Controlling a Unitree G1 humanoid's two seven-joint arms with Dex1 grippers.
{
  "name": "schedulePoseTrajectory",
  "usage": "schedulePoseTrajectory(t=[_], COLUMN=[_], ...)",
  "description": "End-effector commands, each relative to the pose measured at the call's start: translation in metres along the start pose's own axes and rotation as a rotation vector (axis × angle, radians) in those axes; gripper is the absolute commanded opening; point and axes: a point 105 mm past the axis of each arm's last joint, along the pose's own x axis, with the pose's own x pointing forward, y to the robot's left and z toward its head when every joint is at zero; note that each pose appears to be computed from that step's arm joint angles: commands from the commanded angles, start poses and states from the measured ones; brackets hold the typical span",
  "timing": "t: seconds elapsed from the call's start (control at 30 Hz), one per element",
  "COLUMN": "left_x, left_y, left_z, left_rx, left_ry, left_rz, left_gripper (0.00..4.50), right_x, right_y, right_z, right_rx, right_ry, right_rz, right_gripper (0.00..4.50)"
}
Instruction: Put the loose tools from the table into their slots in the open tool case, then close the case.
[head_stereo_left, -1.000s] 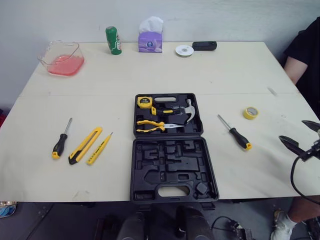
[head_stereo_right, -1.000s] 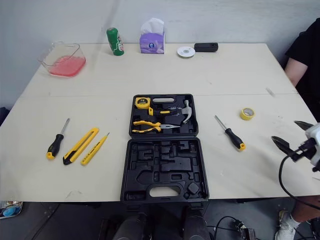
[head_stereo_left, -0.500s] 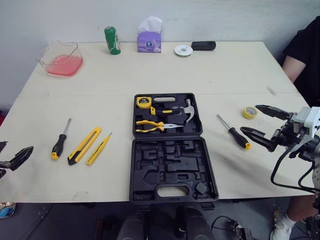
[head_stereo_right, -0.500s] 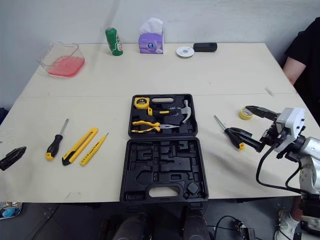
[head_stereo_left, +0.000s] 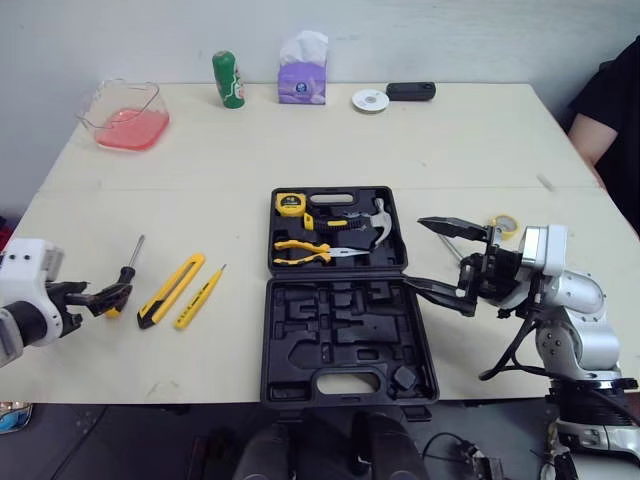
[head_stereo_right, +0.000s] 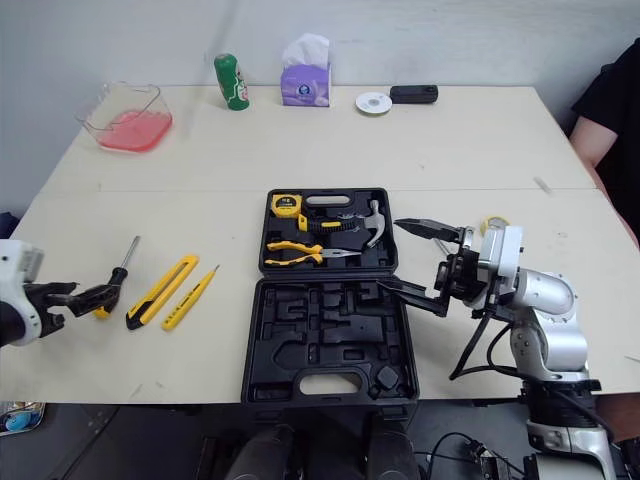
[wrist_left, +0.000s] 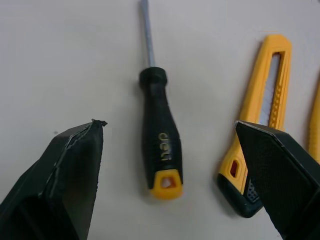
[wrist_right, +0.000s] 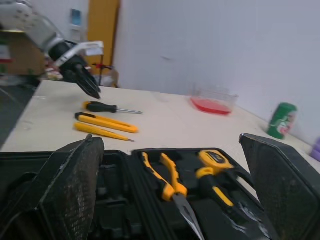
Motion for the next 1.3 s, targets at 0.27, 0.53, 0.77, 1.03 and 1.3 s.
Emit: schedulePoseTrajectory(t=[0.27, 0.53, 0.77, 1.03, 1.3], left_x=[0.013, 0.012, 0.016, 0.017, 0.012], left_y=[-0.003, 0.003, 0.001, 0.012, 0.017], left_z=[0.003, -0.009, -0.018, -0.029, -0.005], left_rx=[0.050, 0.012, -0.014, -0.039, -0.017], left_ry=[0.057, 0.103, 0.132, 0.153, -0.022], left_rz=[0.042, 0.081, 0.088, 0.119, 0.095], left_gripper=[4.44, 4.44, 4.44, 2.32, 0.99], right_x=[0.017, 0.020, 0.018, 0.015, 0.003], right_y=[0.008, 0.008, 0.003, 0.002, 0.000], right_z=[0.019, 0.020, 0.017, 0.015, 0.009], right_rx=[-0.048, -0.058, -0.038, -0.057, -0.059], right_ry=[-0.057, -0.049, -0.035, -0.021, 0.009], right_rz=[0.101, 0.122, 0.108, 0.105, 0.081], right_gripper=[4.50, 4.50, 4.50, 4.50, 4.50])
